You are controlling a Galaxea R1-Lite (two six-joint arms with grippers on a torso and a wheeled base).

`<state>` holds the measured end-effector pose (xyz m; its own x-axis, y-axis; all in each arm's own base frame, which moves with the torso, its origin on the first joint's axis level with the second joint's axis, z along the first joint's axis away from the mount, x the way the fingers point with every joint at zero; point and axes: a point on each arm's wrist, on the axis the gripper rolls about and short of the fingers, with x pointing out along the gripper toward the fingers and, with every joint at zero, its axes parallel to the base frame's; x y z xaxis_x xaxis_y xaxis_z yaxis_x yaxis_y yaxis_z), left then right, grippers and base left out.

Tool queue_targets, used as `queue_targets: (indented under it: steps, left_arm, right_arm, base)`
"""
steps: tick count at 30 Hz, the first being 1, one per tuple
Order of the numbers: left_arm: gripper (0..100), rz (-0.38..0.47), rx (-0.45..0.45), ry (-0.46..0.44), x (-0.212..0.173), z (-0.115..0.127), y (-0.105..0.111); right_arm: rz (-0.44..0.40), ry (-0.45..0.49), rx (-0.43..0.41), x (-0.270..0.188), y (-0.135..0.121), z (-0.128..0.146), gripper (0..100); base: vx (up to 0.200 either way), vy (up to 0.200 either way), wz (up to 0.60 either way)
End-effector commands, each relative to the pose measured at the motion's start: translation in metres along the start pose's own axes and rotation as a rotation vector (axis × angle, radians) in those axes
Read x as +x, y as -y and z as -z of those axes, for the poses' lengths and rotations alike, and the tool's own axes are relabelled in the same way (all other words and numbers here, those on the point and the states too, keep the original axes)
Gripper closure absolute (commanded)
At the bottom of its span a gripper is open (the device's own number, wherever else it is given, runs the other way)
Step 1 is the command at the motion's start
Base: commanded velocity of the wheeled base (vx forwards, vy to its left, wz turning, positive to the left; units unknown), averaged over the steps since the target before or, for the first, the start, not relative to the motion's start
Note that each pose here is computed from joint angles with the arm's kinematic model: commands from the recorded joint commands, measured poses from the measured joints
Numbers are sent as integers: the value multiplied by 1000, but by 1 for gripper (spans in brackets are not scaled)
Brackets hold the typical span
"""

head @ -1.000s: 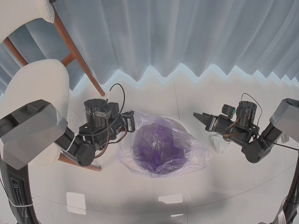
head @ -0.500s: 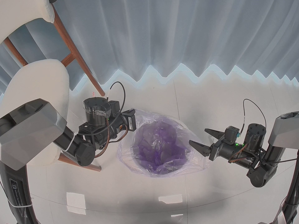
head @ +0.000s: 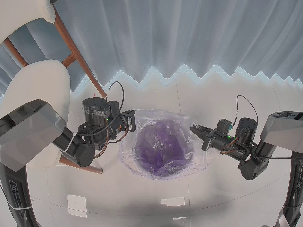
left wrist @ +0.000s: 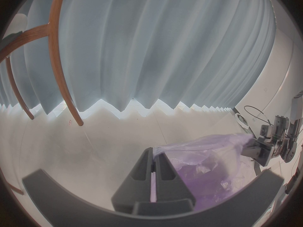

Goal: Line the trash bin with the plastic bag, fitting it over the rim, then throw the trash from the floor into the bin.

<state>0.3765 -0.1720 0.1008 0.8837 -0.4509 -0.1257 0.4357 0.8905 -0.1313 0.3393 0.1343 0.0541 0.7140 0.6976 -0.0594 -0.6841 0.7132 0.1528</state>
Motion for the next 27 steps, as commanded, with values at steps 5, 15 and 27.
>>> queue_targets:
  steps: [5, 15, 27]
  left_arm:
    - [100, 29, -13, -25, 2, 1, -15]
    - [100, 64, -419, -66, 10, -9, -14]
    - [100, 26, -883, -95, 15, -4, -21]
  right_arm:
    - [51, 36, 133, 33, 22, -25, 100]
    - [101, 35, 441, 54, 31, -45, 100]
    - [163, -6, 645, 55, 37, -30, 100]
  base:
    - [0, 0, 0]
    - [0, 0, 0]
    - [0, 0, 0]
